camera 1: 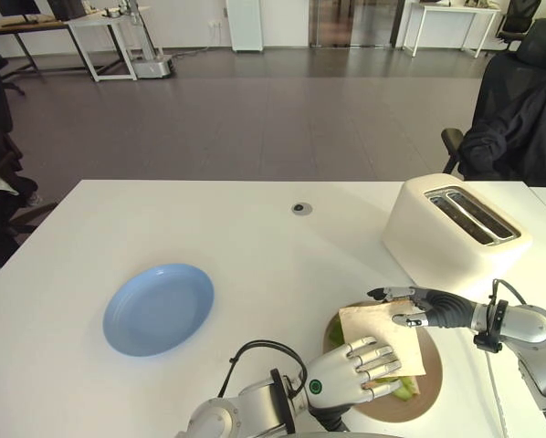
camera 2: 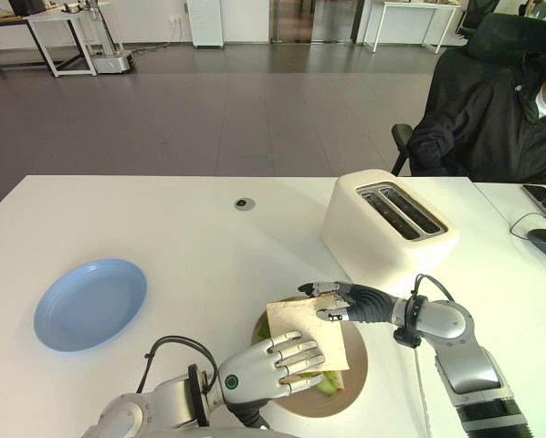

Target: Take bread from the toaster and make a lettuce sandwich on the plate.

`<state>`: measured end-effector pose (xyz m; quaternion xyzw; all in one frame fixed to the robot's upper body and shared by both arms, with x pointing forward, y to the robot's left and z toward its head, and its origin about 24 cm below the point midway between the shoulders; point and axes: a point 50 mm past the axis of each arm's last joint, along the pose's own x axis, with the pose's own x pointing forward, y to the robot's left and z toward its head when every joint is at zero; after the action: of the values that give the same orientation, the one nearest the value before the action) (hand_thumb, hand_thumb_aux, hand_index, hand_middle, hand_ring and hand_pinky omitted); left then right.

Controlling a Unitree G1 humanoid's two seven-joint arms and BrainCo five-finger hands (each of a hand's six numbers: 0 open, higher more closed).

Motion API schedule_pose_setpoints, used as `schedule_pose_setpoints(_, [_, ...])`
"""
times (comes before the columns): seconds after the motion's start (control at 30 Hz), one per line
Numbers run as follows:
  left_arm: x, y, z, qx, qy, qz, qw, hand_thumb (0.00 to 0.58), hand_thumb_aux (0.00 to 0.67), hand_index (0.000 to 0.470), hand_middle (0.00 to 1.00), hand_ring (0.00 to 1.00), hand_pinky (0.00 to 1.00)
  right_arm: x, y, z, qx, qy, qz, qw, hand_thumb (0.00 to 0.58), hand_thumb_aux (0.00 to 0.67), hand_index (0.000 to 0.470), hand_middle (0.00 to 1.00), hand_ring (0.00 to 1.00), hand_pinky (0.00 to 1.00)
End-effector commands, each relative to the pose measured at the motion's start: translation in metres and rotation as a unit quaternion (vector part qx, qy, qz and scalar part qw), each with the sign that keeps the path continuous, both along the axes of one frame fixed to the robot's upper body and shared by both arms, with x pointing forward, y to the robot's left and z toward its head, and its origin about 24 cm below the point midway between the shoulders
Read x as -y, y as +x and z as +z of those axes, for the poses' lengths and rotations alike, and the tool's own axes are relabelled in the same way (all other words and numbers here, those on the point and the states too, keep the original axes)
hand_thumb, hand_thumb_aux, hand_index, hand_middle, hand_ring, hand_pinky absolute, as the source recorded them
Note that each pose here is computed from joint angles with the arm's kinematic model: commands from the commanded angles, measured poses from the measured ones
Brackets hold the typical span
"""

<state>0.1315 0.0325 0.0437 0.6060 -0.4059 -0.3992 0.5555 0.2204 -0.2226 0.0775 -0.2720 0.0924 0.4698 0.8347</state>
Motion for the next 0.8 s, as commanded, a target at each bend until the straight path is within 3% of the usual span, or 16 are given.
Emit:
schedule_pose_setpoints(0.03, [-0.008, -0.003, -0.027, -0.083, 0.017, 0.014, 0.996, 0.000, 0.000, 0.000, 0.00, 0.00, 0.00, -0.006, 0.002, 0.002, 0.011, 0.004, 0.011, 1.000, 0.466, 0.373, 0.262, 0.00, 0.00, 0.00])
schedule_pose_setpoints(0.07, [-0.009, -0.005, -0.028, -0.098, 0.009, 0.013, 0.995, 0.000, 0.000, 0.000, 0.00, 0.00, 0.00, -0.006, 0.003, 0.003, 0.018, 0.006, 0.006, 1.000, 0.438, 0.339, 0.238, 0.00, 0.00, 0.00])
schedule_pose_setpoints(0.1, [-0.009, -0.006, -0.028, -0.110, 0.000, 0.012, 0.994, 0.000, 0.000, 0.000, 0.00, 0.00, 0.00, -0.005, 0.006, 0.005, 0.027, 0.005, -0.005, 1.000, 0.000, 0.000, 0.000, 0.00, 0.00, 0.00])
schedule_pose_setpoints(0.23, [-0.010, -0.010, -0.028, -0.158, -0.026, 0.008, 0.987, 0.000, 0.000, 0.000, 0.00, 0.00, 0.00, -0.001, 0.025, 0.031, 0.112, 0.062, -0.064, 0.990, 0.000, 0.000, 0.000, 0.00, 0.00, 0.00])
schedule_pose_setpoints(0.37, [-0.014, -0.009, -0.031, -0.187, -0.038, 0.012, 0.981, 0.000, 0.000, 0.000, 0.00, 0.00, 0.00, 0.023, 0.024, 0.060, 0.212, 0.052, -0.041, 0.975, 0.000, 0.000, 0.000, 0.00, 0.00, 0.00])
schedule_pose_setpoints(0.43, [-0.017, -0.005, -0.031, -0.193, -0.043, 0.021, 0.980, 0.000, 0.000, 0.000, 0.00, 0.00, 0.00, 0.042, 0.015, 0.068, 0.212, 0.011, -0.011, 0.977, 0.000, 0.000, 0.000, 0.00, 0.00, 0.00])
schedule_pose_setpoints(0.5, [-0.019, 0.003, -0.026, -0.183, -0.057, 0.032, 0.981, 0.000, 0.000, 0.000, 0.00, 0.00, 0.00, 0.062, 0.004, 0.056, 0.162, -0.067, 0.036, 0.984, 0.000, 0.000, 0.000, 0.00, 0.00, 0.00])
schedule_pose_setpoints(0.53, [-0.019, 0.007, -0.021, -0.174, -0.067, 0.035, 0.982, 0.000, 0.000, 0.000, 0.00, 0.00, 0.00, 0.073, -0.001, 0.050, 0.129, -0.098, 0.044, 0.986, 0.000, 0.000, 0.000, 0.95, 0.95, 0.95])
schedule_pose_setpoints(0.57, [-0.020, 0.012, -0.014, -0.161, -0.082, 0.036, 0.983, 0.000, 0.000, 0.000, 0.00, 0.00, 0.00, 0.082, -0.011, 0.047, 0.098, -0.125, 0.061, 0.985, 0.000, 0.000, 0.000, 1.00, 1.00, 1.00])
schedule_pose_setpoints(0.6, [-0.022, 0.017, 0.000, -0.157, -0.118, 0.031, 0.980, 0.066, 0.039, 0.028, 1.00, 1.00, 1.00, 0.090, -0.024, 0.045, 0.064, -0.148, 0.079, 0.984, 0.027, 0.016, 0.011, 1.00, 1.00, 1.00])
schedule_pose_setpoints(0.63, [-0.022, 0.018, 0.021, -0.149, -0.174, 0.019, 0.973, 0.580, 0.670, 0.470, 1.00, 1.00, 1.00, 0.092, -0.033, 0.041, 0.033, -0.162, 0.107, 0.980, 0.559, 0.544, 0.382, 1.00, 1.00, 1.00])
schedule_pose_setpoints(0.67, [-0.025, 0.019, 0.043, -0.131, -0.231, 0.008, 0.964, 0.580, 0.670, 0.470, 1.00, 1.00, 1.00, 0.092, -0.039, 0.035, 0.008, -0.179, 0.132, 0.975, 0.558, 0.539, 0.378, 1.00, 1.00, 1.00])
schedule_pose_setpoints(0.73, [-0.036, 0.016, 0.076, -0.126, -0.314, -0.006, 0.941, 0.580, 0.670, 0.470, 1.00, 1.00, 1.00, 0.080, -0.047, 0.027, -0.012, -0.179, 0.181, 0.967, 0.580, 0.670, 0.470, 1.00, 1.00, 1.00])
schedule_pose_setpoints(0.8, [-0.053, 0.011, 0.077, -0.188, -0.309, -0.010, 0.932, 0.580, 0.670, 0.470, 1.00, 1.00, 1.00, 0.063, -0.061, 0.019, -0.020, -0.174, 0.226, 0.958, 0.580, 0.670, 0.470, 1.00, 1.00, 1.00])
